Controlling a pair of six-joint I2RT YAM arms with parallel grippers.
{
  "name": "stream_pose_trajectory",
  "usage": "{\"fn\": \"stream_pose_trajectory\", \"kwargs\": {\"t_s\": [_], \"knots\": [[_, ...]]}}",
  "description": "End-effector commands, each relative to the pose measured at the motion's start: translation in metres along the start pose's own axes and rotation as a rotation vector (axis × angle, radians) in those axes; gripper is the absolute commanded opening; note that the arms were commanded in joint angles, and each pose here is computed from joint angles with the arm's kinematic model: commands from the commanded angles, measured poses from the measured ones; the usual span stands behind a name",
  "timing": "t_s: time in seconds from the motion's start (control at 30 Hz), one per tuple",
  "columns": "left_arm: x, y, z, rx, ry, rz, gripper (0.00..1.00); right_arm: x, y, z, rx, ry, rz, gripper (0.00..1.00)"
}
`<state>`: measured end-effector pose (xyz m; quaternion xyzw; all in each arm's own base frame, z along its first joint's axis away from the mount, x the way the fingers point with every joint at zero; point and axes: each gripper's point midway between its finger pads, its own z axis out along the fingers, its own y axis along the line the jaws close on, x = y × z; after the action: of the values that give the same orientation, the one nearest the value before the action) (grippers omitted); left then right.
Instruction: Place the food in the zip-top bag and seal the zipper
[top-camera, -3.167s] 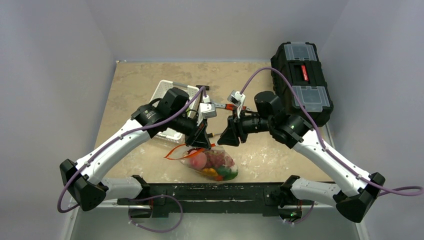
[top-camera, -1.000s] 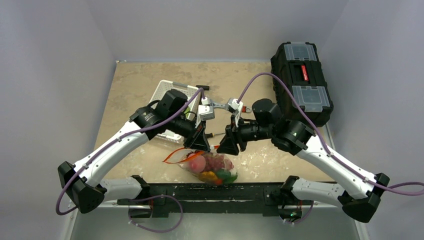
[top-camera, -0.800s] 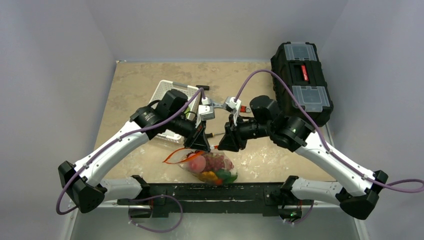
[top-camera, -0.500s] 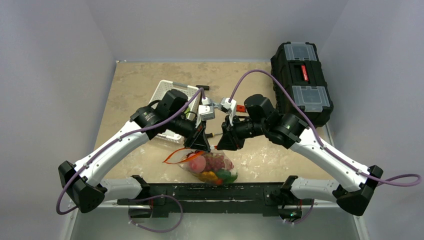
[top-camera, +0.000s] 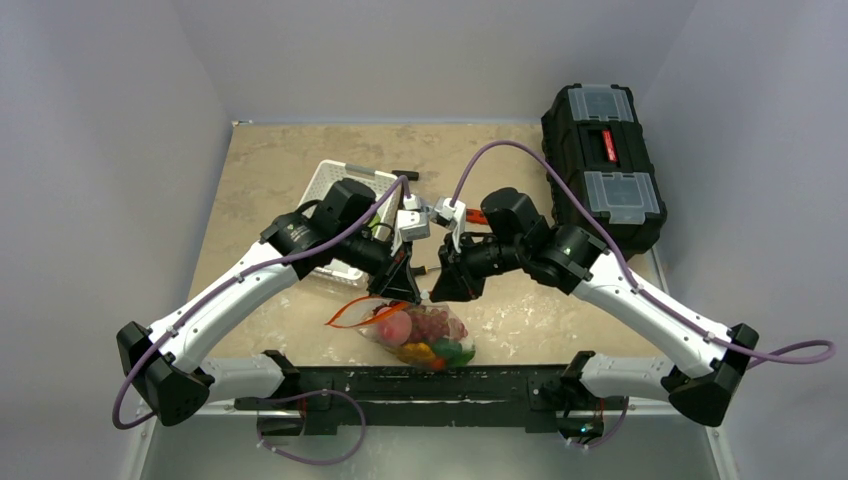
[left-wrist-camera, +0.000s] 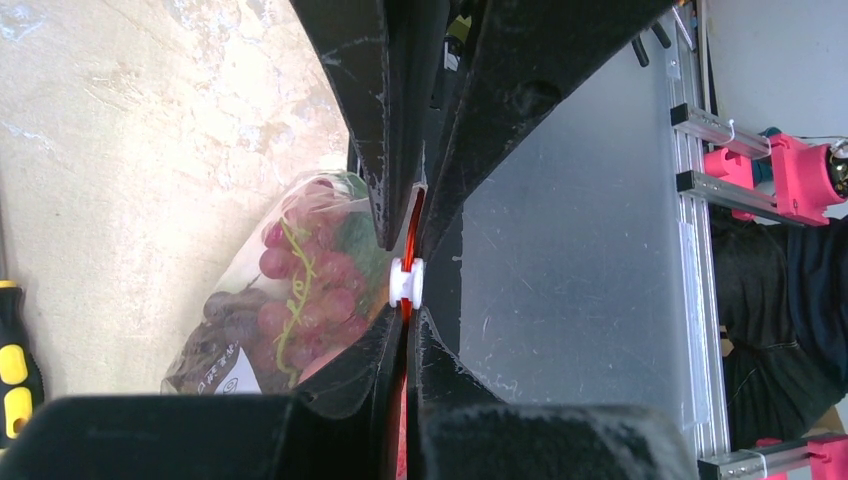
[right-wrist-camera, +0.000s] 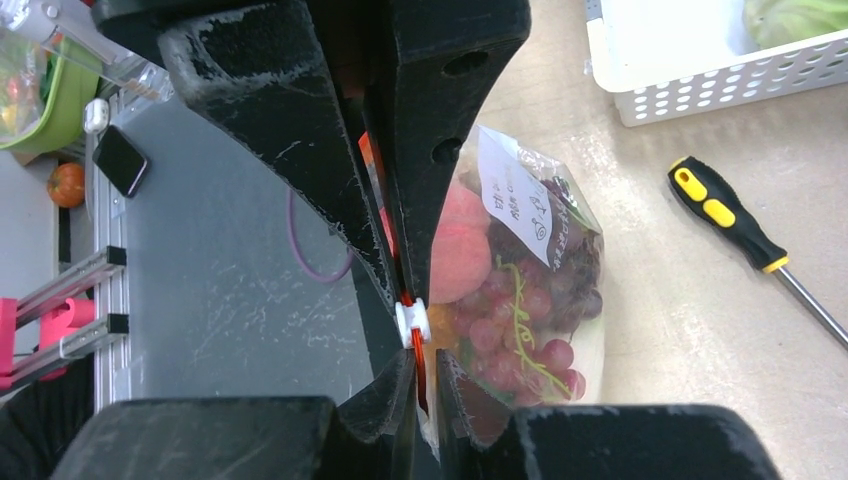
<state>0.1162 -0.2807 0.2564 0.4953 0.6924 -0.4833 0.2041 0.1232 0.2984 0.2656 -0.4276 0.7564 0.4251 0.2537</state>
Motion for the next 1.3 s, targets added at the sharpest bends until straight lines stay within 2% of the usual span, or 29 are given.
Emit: {"fn": "stream_pose_trajectory", "kwargs": {"t_s": [0.0, 0.1, 0.13, 0.27, 0.37, 0.47, 0.73, 1.0, 1.13, 1.27], "knots": [[-0.019, -0.015, -0.003, 0.061, -0.054, 0.077, 0.0, -0.01, 0.009, -0.001, -0.042, -0.026, -0.05, 0.1], [-0.019, -0.016, -0.003, 0.066, -0.054, 0.077, 0.0, -0.009, 0.011, 0.001, -0.056, -0.03, -0.05, 0.05], [-0.019, -0.016, -0.004, 0.066, -0.055, 0.078, 0.0, -0.008, 0.011, 0.002, -0.059, -0.03, -0.049, 0.0], [-0.021, -0.019, -0.005, 0.072, -0.059, 0.08, 0.01, -0.01, 0.002, 0.003, 0.019, -0.068, -0.032, 0.0], [-0.024, -0.022, -0.007, 0.073, -0.072, 0.086, 0.32, -0.019, -0.008, -0.004, 0.103, -0.159, -0.016, 0.0], [-0.028, -0.021, -0.008, 0.06, -0.101, 0.09, 0.42, -0.021, -0.008, -0.007, 0.106, -0.196, -0.016, 0.0], [-0.039, -0.006, -0.002, 0.012, -0.173, 0.071, 0.45, -0.021, -0.005, -0.005, 0.084, -0.21, -0.033, 0.0], [-0.037, -0.001, 0.003, 0.013, -0.181, 0.071, 0.37, -0.022, -0.002, -0.005, 0.065, -0.214, -0.044, 0.0], [-0.037, 0.007, 0.005, -0.016, -0.177, 0.049, 0.43, -0.024, 0.0, -0.007, 0.058, -0.222, -0.047, 0.0], [-0.037, 0.006, 0.008, 0.004, -0.176, 0.043, 0.45, -0.025, 0.001, -0.008, 0.056, -0.224, -0.05, 0.0]]}}
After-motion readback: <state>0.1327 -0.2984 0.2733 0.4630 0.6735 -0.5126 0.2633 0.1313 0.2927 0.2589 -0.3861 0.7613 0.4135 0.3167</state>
